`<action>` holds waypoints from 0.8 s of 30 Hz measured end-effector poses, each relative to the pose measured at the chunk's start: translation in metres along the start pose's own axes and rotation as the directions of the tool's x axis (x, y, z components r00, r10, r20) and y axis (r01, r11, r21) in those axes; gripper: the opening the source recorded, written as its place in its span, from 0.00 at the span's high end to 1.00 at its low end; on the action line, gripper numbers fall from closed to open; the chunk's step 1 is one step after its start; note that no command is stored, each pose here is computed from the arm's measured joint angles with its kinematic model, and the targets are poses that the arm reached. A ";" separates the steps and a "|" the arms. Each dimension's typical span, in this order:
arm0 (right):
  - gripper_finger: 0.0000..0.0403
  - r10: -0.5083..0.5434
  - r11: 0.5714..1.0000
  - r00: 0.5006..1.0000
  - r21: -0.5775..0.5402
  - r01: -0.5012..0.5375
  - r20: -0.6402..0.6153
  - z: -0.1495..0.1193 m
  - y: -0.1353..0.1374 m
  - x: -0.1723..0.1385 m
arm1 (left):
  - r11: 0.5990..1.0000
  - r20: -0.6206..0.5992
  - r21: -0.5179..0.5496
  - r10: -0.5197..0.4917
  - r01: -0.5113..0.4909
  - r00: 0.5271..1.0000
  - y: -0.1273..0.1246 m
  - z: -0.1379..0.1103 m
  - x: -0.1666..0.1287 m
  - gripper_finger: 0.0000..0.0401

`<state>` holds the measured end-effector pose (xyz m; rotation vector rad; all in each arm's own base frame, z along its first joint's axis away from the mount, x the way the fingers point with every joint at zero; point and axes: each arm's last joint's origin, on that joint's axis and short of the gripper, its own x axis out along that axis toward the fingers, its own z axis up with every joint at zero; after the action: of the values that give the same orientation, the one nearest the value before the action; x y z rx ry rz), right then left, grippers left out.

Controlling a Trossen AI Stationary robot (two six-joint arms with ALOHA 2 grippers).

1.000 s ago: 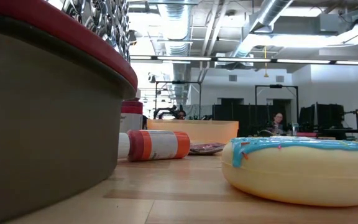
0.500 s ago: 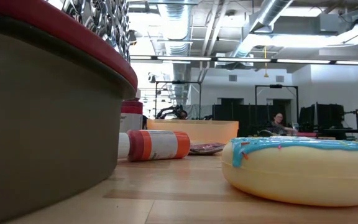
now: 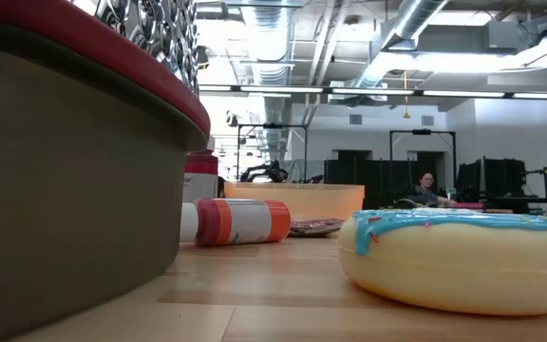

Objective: Pick & Place Food Item
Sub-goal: Put the top blue food coloring bottle into the transparent bin

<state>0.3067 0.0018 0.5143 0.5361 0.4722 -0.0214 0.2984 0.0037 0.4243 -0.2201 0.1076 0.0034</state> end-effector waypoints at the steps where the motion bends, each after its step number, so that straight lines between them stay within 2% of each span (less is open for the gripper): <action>1: 0.60 -0.007 1.000 1.000 -0.007 0.007 0.009 0.000 0.000 -0.001 | 1.000 0.007 0.000 0.012 -0.012 1.000 0.001 0.001 -0.001 0.72; 7: 0.50 -0.035 0.997 0.995 -0.064 0.041 0.095 0.005 0.003 -0.014 | 0.998 0.024 0.000 0.062 -0.062 0.998 0.010 0.006 -0.007 0.72; 12: 0.47 -0.025 0.992 0.983 -0.115 0.047 0.183 0.010 0.007 -0.028 | 0.997 0.052 -0.004 0.080 -0.080 0.995 0.015 0.010 -0.011 0.72; 16: 0.48 -0.044 0.976 0.973 -0.199 0.091 0.228 0.008 0.015 -0.042 | 0.988 0.183 -0.069 0.150 -0.139 0.972 0.023 0.022 -0.011 0.72; 20: 0.49 -0.149 0.927 0.950 -0.295 0.230 0.274 0.002 0.022 -0.037 | 0.977 0.451 -0.194 0.167 -0.086 0.877 0.030 0.048 -0.022 0.72; 22: 0.50 -0.229 0.877 0.918 -0.341 0.339 0.323 0.000 0.026 -0.036 | 0.962 0.553 -0.271 0.195 -0.047 0.810 0.033 0.052 -0.024 0.73; 24: 0.51 -0.308 0.809 0.875 -0.381 0.447 0.373 -0.003 0.030 -0.037 | 0.942 0.630 -0.335 0.230 -0.008 0.742 0.035 0.052 -0.026 0.73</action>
<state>0.2762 0.0254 0.5431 -0.0429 0.2688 -0.3691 0.2777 0.0492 0.4704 -0.5205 -0.6065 0.2327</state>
